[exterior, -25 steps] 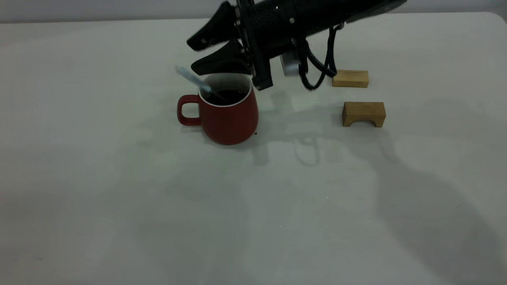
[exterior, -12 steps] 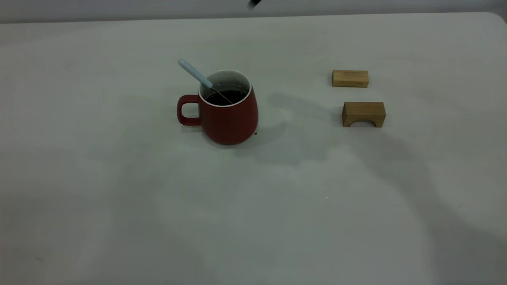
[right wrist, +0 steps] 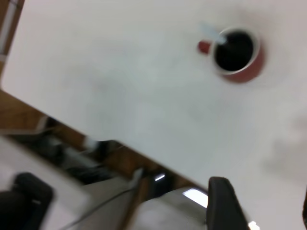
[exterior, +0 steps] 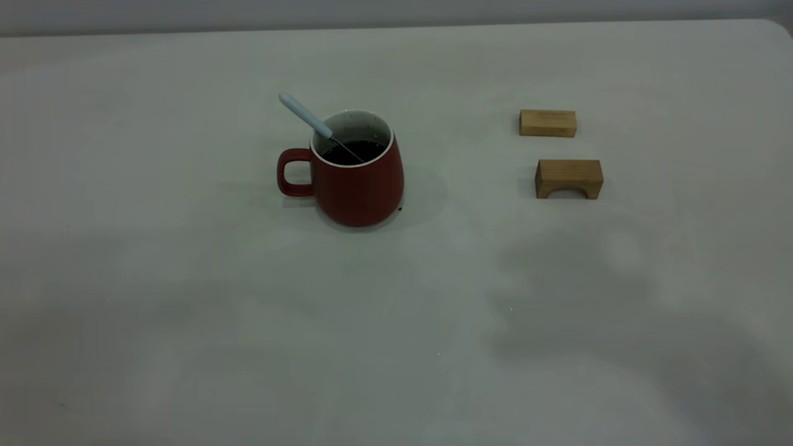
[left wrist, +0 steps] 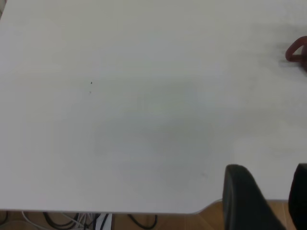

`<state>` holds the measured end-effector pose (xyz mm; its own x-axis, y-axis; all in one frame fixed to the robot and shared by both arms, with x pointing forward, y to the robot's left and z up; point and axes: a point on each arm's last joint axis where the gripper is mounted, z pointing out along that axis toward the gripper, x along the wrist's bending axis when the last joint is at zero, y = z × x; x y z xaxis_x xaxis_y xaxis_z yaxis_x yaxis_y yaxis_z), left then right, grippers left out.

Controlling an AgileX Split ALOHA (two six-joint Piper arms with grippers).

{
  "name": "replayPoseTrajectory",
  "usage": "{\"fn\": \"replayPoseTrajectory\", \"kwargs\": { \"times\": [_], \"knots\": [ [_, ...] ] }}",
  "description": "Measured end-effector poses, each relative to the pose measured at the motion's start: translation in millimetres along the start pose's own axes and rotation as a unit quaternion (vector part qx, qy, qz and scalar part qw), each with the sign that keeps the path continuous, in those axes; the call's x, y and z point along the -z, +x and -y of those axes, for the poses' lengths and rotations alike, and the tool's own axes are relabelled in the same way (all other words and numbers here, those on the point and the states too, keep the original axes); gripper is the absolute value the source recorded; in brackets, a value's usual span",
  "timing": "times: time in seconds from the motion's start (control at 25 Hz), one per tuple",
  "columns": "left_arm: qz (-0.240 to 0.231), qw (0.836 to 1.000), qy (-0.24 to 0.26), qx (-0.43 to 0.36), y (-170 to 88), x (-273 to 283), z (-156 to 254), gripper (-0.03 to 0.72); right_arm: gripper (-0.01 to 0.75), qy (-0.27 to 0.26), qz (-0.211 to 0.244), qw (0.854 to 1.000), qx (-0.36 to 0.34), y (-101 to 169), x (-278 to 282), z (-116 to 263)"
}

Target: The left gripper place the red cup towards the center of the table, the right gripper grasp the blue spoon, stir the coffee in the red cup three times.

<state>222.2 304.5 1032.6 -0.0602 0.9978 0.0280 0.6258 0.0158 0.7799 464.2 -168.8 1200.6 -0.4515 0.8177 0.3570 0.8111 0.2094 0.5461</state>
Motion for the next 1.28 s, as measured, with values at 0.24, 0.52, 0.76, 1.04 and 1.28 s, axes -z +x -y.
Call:
{"fn": "replayPoseTrajectory", "kwargs": {
  "times": [0.24,0.52,0.76,1.04,1.28],
  "knots": [
    [0.000,1.000,0.000,0.000,0.0,0.0,0.0,0.310,0.434,-0.060,0.055,0.995,0.060,0.8,67.9,102.0],
    [0.000,1.000,0.000,0.000,0.0,0.0,0.0,0.310,0.434,-0.167,0.130,0.975,0.071,-16.1,98.4,225.0],
    [0.000,1.000,0.000,0.000,0.0,0.0,0.0,0.310,0.434,-0.209,0.226,0.951,0.037,-35.7,73.0,287.9],
    [0.000,1.000,0.000,0.000,0.0,0.0,0.0,0.310,0.434,-0.195,0.287,0.938,-0.002,-56.8,40.2,302.0],
    [0.000,1.000,0.000,0.000,0.0,0.0,0.0,0.310,0.434,-0.203,0.267,0.942,-0.010,-58.8,30.0,300.3]
  ]
}}
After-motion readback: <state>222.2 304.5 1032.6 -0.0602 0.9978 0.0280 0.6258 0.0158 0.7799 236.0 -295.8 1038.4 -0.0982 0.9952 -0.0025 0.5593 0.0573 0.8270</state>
